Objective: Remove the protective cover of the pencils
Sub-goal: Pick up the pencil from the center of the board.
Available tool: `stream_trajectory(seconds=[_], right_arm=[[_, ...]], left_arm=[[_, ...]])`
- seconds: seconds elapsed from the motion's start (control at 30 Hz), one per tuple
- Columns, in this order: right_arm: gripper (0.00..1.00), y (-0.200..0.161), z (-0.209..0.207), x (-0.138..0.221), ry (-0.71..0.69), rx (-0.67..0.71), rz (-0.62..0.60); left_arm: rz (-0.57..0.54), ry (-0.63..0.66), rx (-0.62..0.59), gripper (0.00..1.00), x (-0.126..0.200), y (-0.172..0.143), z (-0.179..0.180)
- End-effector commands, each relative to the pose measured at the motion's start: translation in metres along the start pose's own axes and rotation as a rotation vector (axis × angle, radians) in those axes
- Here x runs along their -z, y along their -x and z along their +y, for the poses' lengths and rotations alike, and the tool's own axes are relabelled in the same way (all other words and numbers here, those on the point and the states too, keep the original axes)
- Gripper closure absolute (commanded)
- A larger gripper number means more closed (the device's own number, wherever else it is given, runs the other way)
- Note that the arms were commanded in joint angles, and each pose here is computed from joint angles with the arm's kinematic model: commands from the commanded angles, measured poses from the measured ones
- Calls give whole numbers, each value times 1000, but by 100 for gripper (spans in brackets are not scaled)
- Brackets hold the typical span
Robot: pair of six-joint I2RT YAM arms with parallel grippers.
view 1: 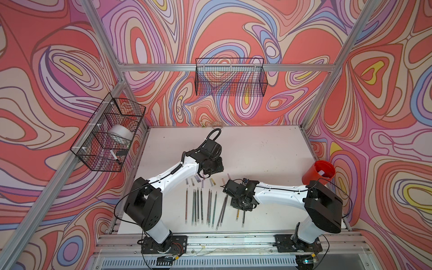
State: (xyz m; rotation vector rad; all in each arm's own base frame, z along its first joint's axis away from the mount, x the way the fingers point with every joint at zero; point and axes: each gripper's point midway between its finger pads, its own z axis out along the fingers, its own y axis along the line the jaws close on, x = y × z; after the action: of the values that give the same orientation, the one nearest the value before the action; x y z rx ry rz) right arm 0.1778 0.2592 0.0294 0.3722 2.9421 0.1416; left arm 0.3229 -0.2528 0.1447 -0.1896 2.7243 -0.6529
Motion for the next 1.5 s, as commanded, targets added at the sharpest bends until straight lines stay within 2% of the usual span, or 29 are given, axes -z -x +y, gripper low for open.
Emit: stream_trajectory(seconds=[0.0,0.27,0.57,0.77,1.0,1.2,1.47], right_arm=[[75,1,-3,-9,-39,10,-2],[75,-5,1,-22,-50,33,37],[87,-6,-1,-24,-49,37,38],[95,-2,5,-15,-19,46,20],[98,10,16,7,45,68,-35],[99,22,32,35,162,110,-104],[100,28,69,83,471,199,-187]], left_arm=[[-33,-2,21,61,15,-2,2],[-109,-78,43,60,45,1,-6],[-205,-161,58,60,73,5,-12],[-207,-195,66,60,81,4,-17],[-194,-220,77,60,80,0,-19],[-156,-232,80,60,75,-6,-21],[-87,-283,78,60,66,-14,-32]])
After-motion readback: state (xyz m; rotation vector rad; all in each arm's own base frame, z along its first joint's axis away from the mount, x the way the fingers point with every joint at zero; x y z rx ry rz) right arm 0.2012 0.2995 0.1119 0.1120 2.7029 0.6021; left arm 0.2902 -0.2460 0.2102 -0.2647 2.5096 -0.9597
